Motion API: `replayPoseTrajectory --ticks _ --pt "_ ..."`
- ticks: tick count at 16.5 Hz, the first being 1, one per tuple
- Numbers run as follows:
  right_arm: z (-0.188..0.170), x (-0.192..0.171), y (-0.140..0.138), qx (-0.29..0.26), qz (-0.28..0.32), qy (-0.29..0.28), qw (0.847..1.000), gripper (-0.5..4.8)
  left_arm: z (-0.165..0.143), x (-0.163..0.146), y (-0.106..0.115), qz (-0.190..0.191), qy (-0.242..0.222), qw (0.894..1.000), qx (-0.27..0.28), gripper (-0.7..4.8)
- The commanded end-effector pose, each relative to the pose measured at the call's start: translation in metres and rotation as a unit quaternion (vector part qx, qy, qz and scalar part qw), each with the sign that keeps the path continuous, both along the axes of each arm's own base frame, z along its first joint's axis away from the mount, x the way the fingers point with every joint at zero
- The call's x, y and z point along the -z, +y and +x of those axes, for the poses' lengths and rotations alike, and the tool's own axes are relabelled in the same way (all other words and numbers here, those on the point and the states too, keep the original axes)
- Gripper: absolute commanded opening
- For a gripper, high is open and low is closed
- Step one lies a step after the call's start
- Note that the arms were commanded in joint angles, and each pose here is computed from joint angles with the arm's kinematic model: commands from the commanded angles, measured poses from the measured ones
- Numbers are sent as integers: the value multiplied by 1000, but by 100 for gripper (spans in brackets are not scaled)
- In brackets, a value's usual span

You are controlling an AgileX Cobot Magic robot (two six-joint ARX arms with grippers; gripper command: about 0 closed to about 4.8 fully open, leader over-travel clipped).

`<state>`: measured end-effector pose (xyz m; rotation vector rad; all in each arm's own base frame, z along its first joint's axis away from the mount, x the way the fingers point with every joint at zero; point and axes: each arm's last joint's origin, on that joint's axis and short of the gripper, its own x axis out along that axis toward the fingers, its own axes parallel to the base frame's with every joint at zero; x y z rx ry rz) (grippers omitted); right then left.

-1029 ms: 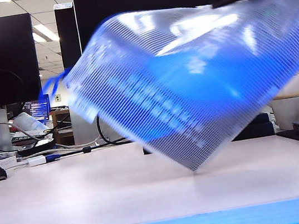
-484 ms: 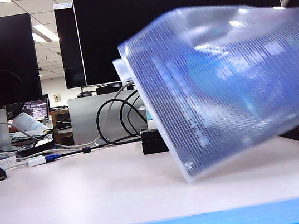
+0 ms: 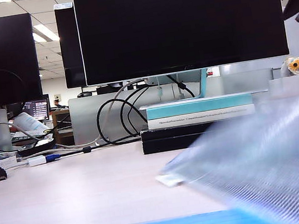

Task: Pick up the transparent plastic file bag with a blue zipper and open its zipper.

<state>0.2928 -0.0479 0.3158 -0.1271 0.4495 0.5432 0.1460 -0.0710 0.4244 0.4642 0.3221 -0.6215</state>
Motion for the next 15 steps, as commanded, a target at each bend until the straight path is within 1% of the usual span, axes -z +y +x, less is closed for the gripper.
replayPoseTrajectory --ticks 1,2,3,5,6,7,9,10,12,14,15 --pt "2 -18 -3 65 2 -55 996 226 -1 -1 -1 -13 2 1000 20 479" --pt "1 -21 -3 64 1 -60 996 226 -1 -1 -1 -14 3 1000 20 479" --pt "-6 -28 1 42 52 -56 996 225 -1 -2 -1 -16 -3 1000 20 479" --pt "-16 -37 1 35 100 -48 993 225 -4 -6 1 -21 -20 999 15 479" --pt "-22 -42 1 25 108 -52 992 219 -7 -9 3 -24 -34 999 9 479" --pt "-31 -49 2 17 115 -57 992 198 -11 -12 6 -25 -46 999 -1 479" --pt "-51 -64 4 25 121 -74 990 170 -21 -15 15 -32 -66 997 -31 479" --pt "-71 -74 7 34 118 -83 989 170 -27 -13 22 -43 -69 995 -50 479" --pt "-94 -82 12 44 114 -83 989 169 -31 -4 32 -51 -73 992 -91 479" --pt "-118 -86 18 80 102 -76 989 133 -37 13 40 -67 -79 986 -129 479" --pt "-133 -83 21 111 93 -58 988 133 -40 24 44 -86 -74 982 -150 479"
